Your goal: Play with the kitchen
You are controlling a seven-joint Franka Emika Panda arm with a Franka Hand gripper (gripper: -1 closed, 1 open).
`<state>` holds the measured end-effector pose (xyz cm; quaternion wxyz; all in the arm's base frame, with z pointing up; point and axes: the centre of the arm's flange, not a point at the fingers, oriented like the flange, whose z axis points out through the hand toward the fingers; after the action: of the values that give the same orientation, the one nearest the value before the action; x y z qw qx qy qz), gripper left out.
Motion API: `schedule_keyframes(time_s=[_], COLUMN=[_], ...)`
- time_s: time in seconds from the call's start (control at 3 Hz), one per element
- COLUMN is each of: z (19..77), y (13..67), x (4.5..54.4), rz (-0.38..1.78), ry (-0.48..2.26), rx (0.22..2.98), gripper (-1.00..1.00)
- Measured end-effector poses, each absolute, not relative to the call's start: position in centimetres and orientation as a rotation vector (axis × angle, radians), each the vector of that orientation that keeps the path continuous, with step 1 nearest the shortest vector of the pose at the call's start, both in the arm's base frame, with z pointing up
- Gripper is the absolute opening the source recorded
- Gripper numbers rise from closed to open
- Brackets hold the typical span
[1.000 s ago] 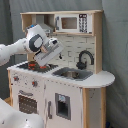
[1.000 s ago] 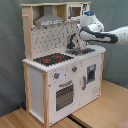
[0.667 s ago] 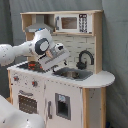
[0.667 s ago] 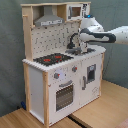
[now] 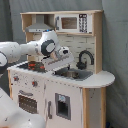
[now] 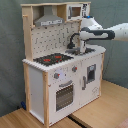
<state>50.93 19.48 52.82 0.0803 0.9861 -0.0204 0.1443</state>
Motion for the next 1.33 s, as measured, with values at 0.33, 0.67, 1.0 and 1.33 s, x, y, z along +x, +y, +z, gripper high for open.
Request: schedule_keyframes(time_s=[0.33,0.67,1.0,1.33], z=[52.7,52.8,51.2,48.9], y=[20.4,20.1,19.8,19.9], x=[52.4,54.1,55.4,55.2], rz=[0.433,0.435,0.391,0.235], ry=[-0.085,-0.098,-0.102,-0.047], rx=[2.967,2.973,2.978,2.991], gripper=[1.00,1.00,1.00,1.00])
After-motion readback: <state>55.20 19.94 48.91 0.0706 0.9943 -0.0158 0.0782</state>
